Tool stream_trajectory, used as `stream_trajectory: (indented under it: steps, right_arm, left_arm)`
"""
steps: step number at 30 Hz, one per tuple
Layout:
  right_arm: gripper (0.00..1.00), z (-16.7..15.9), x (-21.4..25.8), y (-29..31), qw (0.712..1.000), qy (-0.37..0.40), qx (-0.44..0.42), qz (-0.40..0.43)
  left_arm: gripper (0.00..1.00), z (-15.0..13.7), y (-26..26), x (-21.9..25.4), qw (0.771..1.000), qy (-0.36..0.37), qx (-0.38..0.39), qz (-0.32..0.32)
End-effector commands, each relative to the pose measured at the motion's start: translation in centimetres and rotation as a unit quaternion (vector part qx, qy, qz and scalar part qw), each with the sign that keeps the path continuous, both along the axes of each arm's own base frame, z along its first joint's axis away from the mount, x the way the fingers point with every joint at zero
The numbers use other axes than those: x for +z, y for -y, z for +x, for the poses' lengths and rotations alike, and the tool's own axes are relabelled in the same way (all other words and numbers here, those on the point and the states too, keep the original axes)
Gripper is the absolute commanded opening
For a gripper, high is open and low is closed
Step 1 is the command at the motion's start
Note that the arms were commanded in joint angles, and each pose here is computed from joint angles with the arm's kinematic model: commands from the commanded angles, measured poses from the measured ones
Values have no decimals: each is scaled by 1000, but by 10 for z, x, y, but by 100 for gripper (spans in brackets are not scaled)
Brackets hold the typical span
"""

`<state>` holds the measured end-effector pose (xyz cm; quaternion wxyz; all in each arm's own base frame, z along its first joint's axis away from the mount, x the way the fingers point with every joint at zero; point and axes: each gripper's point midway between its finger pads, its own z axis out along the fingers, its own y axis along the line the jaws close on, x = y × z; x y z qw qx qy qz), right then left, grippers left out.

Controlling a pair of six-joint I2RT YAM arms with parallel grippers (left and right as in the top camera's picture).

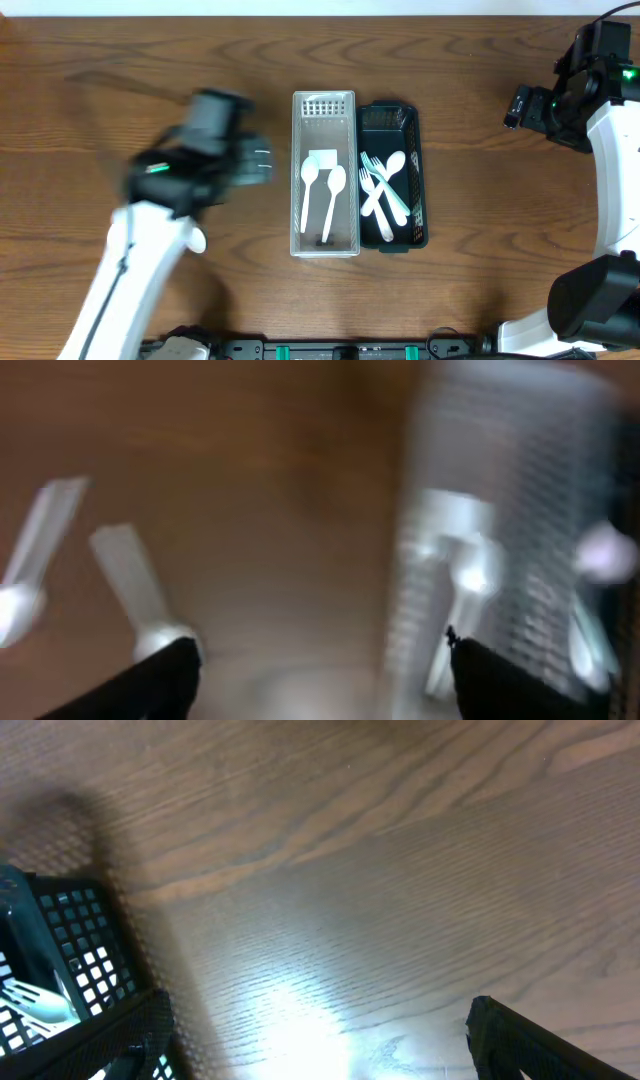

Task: Pack container
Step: 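Carry the spoon into the clear basket and release it, then return the left gripper to the third white spoon and grasp it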

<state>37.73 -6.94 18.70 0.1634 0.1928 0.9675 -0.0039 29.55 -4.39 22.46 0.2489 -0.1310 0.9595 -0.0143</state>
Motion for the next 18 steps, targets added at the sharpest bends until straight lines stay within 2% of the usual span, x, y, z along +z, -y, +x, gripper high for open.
stream_trajectory:
  steps: [1, 7, 12, 18]
  right_arm:
    - [97, 2, -1, -3, 1000, 2, 11, -1]
    - [97, 3, -1, -3, 1000, 3, 11, -1]
    - [97, 3, -1, -3, 1000, 3, 11, -1]
    - [97, 3, -1, -3, 1000, 3, 11, -1]
  left_arm:
    - [95, -10, -57, -9, 991, -28, 131, -9]
    - [97, -21, -107, -62, 969, -105, 213, -67]
    - [97, -20, -113, -121, 953, -161, 227, -123]
    - [97, -23, -113, -175, 941, -215, 227, -129]
